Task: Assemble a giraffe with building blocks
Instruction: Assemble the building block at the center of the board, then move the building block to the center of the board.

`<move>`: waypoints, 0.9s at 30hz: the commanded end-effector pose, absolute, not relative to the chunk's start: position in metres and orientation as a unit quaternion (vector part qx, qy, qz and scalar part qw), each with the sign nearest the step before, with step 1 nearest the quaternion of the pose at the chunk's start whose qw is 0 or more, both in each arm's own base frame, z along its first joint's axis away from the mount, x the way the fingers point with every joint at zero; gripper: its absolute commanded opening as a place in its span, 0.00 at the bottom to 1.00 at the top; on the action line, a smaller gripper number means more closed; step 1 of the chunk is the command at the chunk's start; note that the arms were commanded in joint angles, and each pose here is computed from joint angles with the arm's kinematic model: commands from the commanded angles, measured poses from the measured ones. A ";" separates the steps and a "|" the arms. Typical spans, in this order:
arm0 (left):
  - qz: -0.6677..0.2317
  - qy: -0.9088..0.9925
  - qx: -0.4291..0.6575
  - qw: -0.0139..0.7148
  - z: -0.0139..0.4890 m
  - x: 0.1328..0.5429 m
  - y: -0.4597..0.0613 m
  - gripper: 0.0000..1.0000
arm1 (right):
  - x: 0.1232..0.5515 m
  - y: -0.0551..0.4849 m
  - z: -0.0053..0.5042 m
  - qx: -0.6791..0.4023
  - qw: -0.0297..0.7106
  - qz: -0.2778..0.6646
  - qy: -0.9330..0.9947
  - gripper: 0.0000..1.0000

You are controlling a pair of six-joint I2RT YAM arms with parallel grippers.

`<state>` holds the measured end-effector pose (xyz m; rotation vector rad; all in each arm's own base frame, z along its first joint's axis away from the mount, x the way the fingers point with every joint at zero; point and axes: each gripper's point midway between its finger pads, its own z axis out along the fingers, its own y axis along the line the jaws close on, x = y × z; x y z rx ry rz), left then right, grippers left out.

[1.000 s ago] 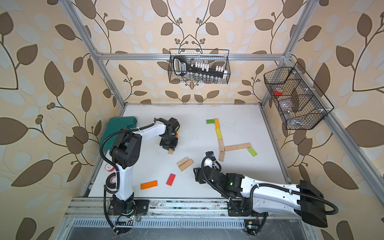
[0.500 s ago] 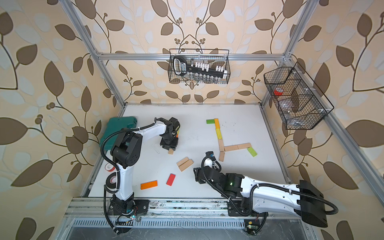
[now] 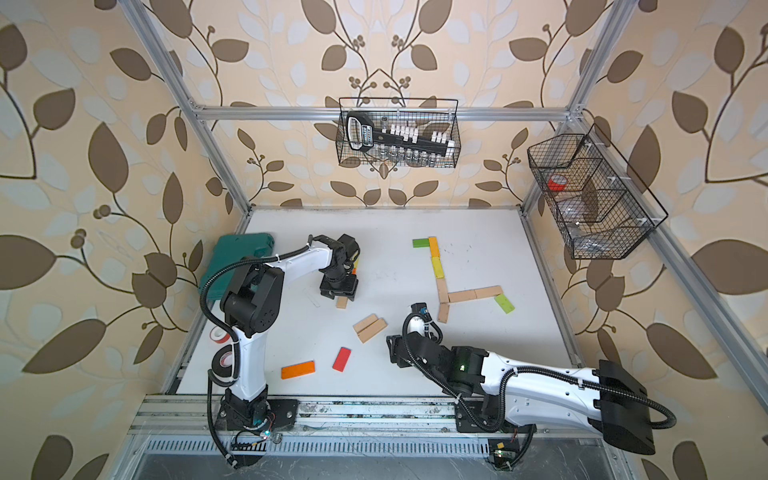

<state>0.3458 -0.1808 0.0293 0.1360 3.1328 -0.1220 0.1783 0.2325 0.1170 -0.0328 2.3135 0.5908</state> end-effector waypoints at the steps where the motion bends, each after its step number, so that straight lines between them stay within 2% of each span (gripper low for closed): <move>1: -0.057 0.995 0.051 0.071 0.092 0.350 -0.182 0.74 | 0.183 0.232 0.126 -0.014 0.382 0.221 0.897 0.75; 6: -0.082 0.984 0.060 0.146 0.158 0.338 -0.181 0.83 | 0.188 0.236 0.134 -0.041 0.390 0.197 0.899 0.79; 13: -0.096 0.964 0.056 0.243 0.228 0.295 -0.148 0.85 | 0.196 0.250 0.150 -0.082 0.396 0.167 0.899 0.84; 21: -0.100 0.947 0.033 0.304 0.254 0.234 -0.106 0.86 | 0.201 0.268 0.158 -0.117 0.392 0.153 0.899 0.87; 27: -0.131 0.937 0.008 0.322 0.256 0.200 -0.093 0.89 | 0.203 0.279 0.154 -0.153 0.381 0.132 0.902 0.94</move>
